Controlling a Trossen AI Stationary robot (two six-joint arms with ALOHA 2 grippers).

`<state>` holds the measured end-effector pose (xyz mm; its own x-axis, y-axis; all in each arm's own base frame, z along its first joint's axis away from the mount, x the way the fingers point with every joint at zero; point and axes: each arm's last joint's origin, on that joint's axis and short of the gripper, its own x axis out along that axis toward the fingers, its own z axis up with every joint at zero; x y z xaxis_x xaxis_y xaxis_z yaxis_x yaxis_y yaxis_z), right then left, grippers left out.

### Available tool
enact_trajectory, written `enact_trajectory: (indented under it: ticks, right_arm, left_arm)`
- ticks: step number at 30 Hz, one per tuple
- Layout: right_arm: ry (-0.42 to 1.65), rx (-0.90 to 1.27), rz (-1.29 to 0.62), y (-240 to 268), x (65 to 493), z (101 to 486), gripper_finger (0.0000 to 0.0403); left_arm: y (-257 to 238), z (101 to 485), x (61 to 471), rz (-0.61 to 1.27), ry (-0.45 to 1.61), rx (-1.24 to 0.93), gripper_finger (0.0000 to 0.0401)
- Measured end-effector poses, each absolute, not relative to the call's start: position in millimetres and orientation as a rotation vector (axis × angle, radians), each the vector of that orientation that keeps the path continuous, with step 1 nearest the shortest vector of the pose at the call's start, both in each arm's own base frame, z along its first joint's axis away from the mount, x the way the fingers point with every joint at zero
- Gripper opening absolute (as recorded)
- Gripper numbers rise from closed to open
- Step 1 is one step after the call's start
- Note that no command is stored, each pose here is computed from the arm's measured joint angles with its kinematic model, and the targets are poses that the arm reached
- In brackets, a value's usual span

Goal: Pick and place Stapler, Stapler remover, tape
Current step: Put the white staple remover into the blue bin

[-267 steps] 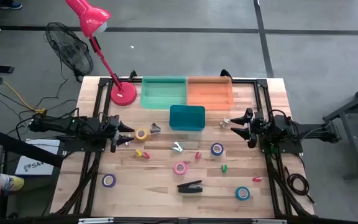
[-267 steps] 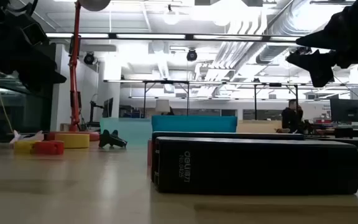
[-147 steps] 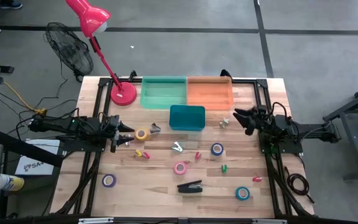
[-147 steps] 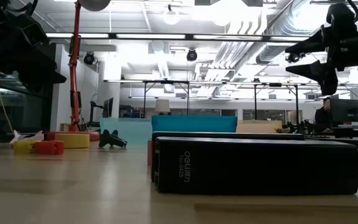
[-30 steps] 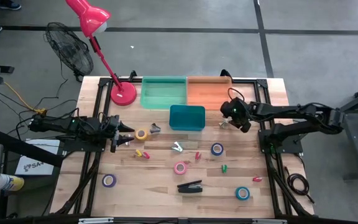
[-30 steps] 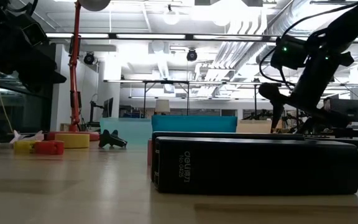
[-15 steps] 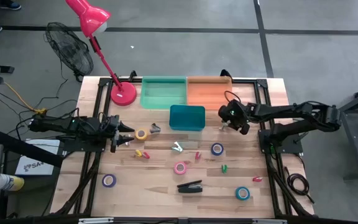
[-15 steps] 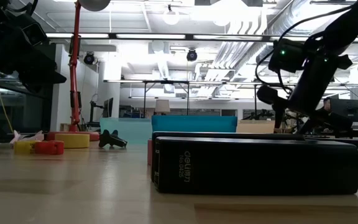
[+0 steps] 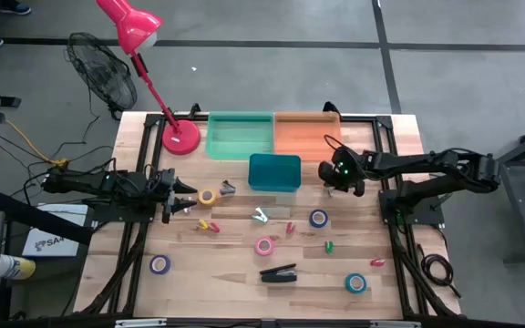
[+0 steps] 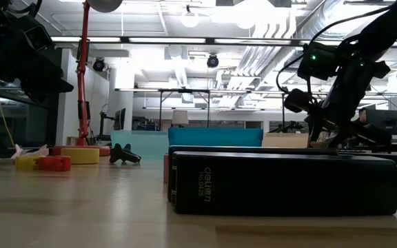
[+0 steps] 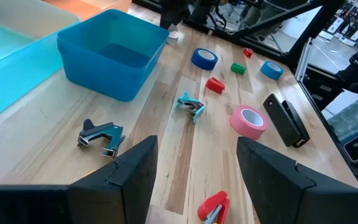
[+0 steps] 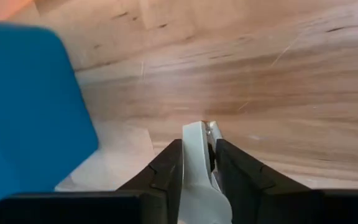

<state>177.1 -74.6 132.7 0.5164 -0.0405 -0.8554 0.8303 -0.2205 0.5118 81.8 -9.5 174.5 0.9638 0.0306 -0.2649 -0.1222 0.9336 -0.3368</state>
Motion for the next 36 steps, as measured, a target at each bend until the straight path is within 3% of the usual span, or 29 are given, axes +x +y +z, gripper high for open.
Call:
enact_trajectory:
  ticks: [7, 19, 36]
  right_arm:
    - [0.739, 1.543, -0.886, -73.7, 176.7, 132.6, 0.0061]
    - [0.776, 1.514, -0.821, -72.7, 177.2, 132.9, 0.0058]
    - [0.629, 1.416, -0.573, -82.1, 202.3, 161.5, 0.0058]
  left_arm:
    - [-9.5, 174.4, 81.7, 0.079, 0.26, -0.359, 0.0217]
    - [-9.5, 174.5, 81.7, 0.079, 0.26, -0.359, 0.0217]
    - [-9.5, 174.5, 81.7, 0.079, 0.26, -0.359, 0.0217]
